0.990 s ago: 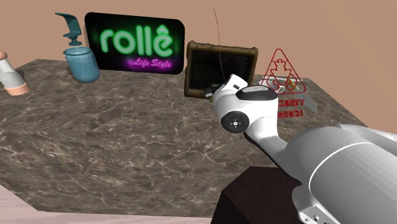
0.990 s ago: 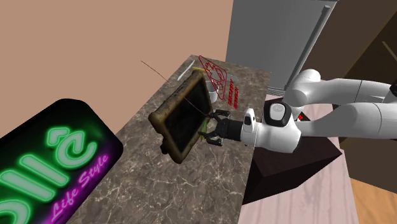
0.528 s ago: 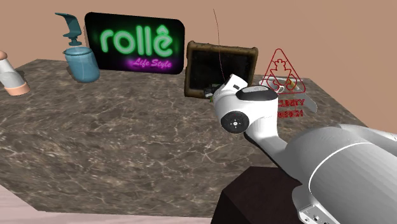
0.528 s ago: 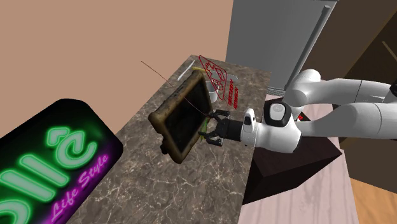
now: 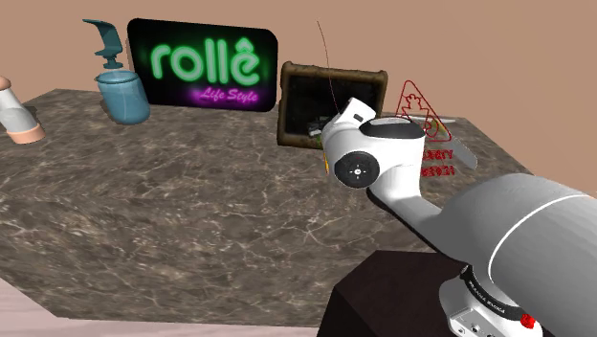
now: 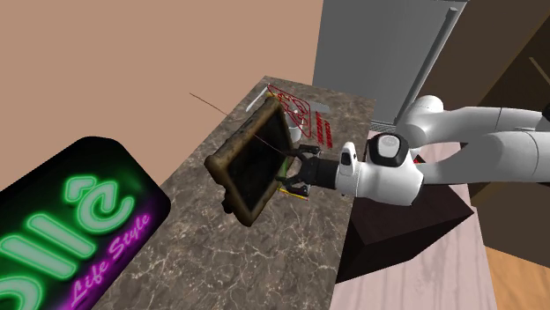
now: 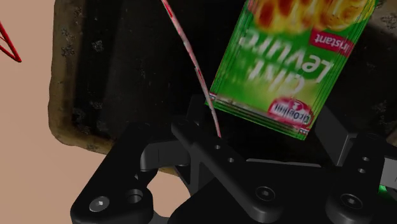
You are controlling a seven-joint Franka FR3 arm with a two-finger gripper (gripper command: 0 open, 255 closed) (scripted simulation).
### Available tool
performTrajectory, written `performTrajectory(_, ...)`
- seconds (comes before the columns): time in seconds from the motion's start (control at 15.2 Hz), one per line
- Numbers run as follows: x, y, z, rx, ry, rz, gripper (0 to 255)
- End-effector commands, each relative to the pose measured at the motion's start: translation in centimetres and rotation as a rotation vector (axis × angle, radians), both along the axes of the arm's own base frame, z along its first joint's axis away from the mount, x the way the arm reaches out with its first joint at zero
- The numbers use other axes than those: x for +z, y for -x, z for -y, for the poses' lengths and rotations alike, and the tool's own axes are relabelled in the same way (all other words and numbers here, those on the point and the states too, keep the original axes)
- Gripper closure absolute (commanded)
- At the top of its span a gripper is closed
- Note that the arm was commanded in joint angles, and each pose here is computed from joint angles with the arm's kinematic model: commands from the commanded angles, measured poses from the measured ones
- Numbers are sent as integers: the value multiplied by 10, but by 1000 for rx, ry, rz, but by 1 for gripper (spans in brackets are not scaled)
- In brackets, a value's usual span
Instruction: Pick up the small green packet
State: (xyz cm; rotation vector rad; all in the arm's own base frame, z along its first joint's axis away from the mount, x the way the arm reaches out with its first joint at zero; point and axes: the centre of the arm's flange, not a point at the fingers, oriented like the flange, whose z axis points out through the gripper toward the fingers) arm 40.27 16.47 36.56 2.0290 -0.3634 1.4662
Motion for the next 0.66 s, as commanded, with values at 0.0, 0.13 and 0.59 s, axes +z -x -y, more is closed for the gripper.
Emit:
performTrajectory(0.0,11,1,0,0,0,0,255)
performTrajectory(0.13,22,1,0,0,0,0,255)
performTrajectory(0.59,49,1,0,0,0,0,255)
